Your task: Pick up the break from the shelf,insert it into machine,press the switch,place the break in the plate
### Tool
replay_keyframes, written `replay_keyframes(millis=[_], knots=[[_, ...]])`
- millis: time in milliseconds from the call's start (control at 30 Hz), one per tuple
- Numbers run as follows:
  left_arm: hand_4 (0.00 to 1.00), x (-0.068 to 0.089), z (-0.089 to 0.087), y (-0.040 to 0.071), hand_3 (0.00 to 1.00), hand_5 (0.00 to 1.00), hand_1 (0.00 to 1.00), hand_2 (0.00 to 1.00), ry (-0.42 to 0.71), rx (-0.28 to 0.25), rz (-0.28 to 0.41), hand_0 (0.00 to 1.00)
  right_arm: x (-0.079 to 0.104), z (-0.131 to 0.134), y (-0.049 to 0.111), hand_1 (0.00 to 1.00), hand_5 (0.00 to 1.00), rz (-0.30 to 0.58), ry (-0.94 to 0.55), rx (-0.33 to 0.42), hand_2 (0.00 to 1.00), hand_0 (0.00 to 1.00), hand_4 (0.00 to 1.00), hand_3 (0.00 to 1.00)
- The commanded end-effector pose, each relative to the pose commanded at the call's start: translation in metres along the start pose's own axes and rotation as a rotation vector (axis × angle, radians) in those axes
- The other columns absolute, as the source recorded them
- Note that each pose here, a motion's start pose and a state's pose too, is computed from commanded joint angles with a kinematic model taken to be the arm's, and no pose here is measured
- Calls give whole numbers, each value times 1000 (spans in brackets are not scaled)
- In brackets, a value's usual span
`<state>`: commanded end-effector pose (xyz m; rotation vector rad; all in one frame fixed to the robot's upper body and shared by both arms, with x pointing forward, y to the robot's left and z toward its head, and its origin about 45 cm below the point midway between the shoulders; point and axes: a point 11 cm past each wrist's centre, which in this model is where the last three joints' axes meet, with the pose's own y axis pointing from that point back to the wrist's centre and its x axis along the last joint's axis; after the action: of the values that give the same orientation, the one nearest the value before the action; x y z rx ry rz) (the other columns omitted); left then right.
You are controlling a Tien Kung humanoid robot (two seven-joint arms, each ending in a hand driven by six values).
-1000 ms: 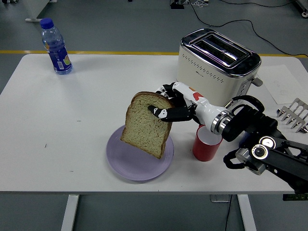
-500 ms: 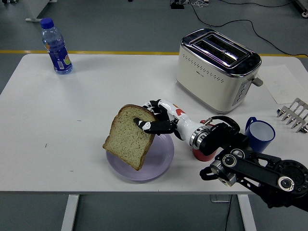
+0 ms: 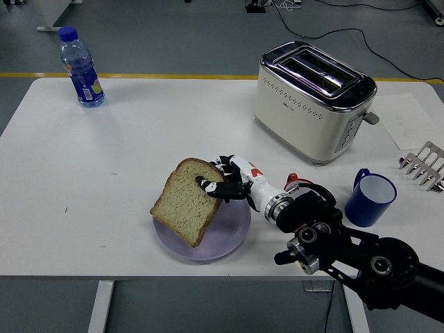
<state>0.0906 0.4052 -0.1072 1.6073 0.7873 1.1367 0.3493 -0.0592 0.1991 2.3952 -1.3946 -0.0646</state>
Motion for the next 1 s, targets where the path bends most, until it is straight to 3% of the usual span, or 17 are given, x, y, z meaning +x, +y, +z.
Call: replay_keyframes(millis=[467, 500, 667, 700, 867, 900, 1000], knots=[[283, 0, 0, 0, 552, 874, 689, 675, -9, 2, 0, 672, -3, 11, -5, 157, 2, -16, 114, 12, 315, 159, 409, 460], [285, 0, 0, 0, 553, 877, 689, 676, -9, 2, 0, 673, -3, 10, -5, 343, 70, -16, 126, 20, 424, 264, 489, 510], [285, -1, -1, 0, 553, 877, 689, 676, -14, 5, 0, 673, -2, 3, -7, 343, 70, -41, 245, 74, 424, 264, 489, 510], [284, -1, -1, 0, 553, 876, 689, 675, -14, 5, -1, 673, -2, 3, -7, 470, 202, -42, 255, 78, 504, 416, 560, 550], [284, -2, -3, 0, 553, 876, 689, 675, -18, 7, -1, 673, -5, 4, -8, 470, 202, -91, 373, 84, 504, 416, 560, 550], [284, -2, -3, 0, 553, 877, 689, 675, -19, 7, -1, 672, -6, 4, -8, 676, 358, -102, 393, 84, 665, 657, 668, 649], [284, -2, -4, -1, 553, 877, 689, 675, -19, 8, -1, 672, -7, 4, -8, 676, 358, -115, 446, 96, 665, 657, 668, 649]])
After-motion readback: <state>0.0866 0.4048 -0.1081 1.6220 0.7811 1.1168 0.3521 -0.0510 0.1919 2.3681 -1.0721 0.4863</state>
